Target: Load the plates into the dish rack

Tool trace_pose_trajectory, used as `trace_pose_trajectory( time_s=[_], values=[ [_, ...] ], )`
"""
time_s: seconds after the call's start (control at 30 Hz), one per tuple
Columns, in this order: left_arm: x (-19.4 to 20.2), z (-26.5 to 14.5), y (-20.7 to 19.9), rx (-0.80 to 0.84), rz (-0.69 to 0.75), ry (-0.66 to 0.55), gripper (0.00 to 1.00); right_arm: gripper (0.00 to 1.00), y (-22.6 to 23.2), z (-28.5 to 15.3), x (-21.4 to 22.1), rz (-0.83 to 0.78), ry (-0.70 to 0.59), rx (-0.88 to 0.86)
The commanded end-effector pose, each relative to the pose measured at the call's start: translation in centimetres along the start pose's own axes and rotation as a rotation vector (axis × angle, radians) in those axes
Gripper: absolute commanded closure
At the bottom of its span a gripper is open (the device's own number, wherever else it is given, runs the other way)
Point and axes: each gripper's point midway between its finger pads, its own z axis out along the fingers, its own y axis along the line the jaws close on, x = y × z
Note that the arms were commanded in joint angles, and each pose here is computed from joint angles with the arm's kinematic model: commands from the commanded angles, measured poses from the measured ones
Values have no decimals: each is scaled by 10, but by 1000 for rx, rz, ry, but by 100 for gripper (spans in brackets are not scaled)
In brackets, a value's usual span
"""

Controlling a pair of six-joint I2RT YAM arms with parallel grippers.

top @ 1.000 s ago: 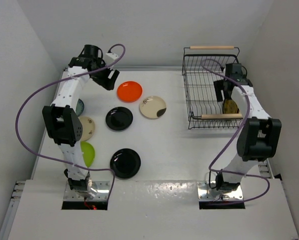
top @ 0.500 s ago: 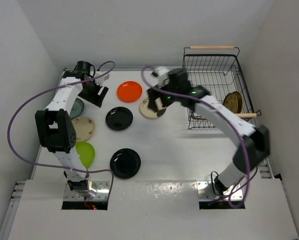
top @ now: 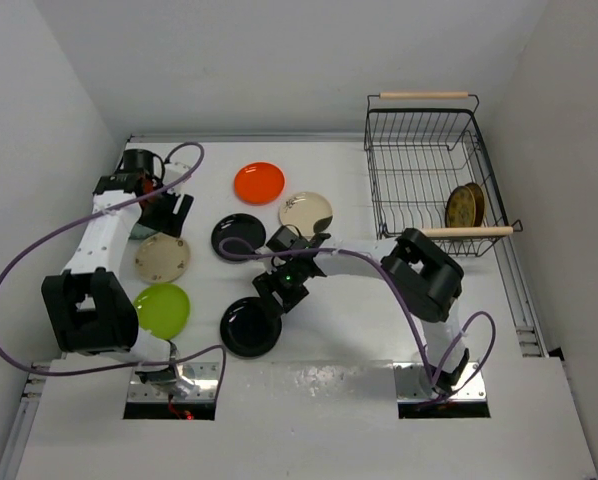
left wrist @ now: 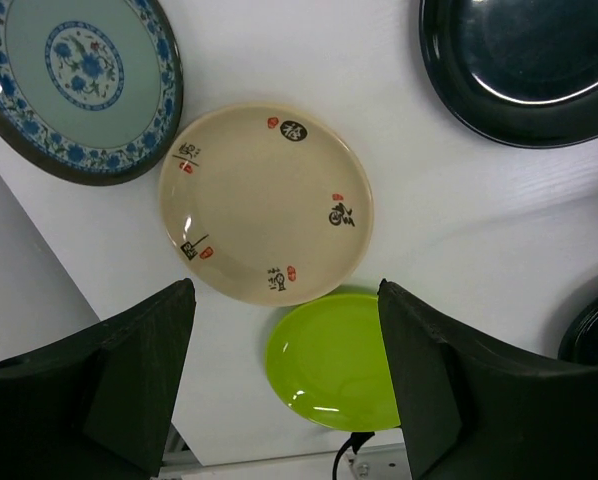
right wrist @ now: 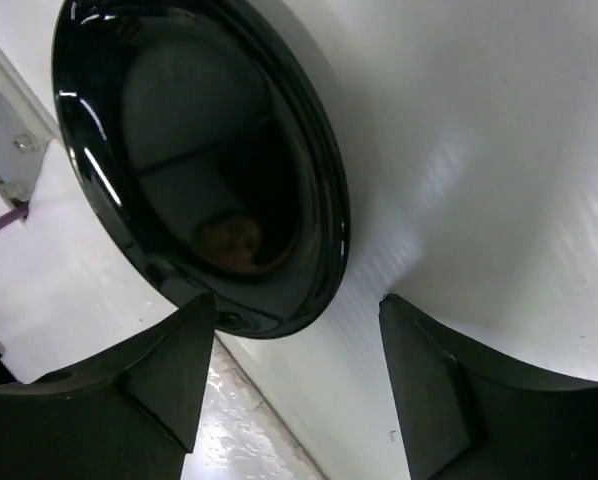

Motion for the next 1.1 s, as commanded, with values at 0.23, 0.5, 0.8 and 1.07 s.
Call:
trace_pose_trajectory(
  time_s=[0.23, 0.5, 0.8, 1.07],
  values=[
    [-12, -26, 1, -26, -19, -133, 22, 91, 10, 24, 8, 160, -92, -73],
    [-22, -28, 3, -23, -26, -149, 22, 100, 4, -76, -63, 82, -396, 35],
    [-54, -19, 1, 7, 17, -153, 23, 100, -42, -268, -112, 94, -790, 363],
    [-103, -14, -2, -4, 84, -195, 23, 100, -175, -450, -30, 378, -861, 1044]
  ],
)
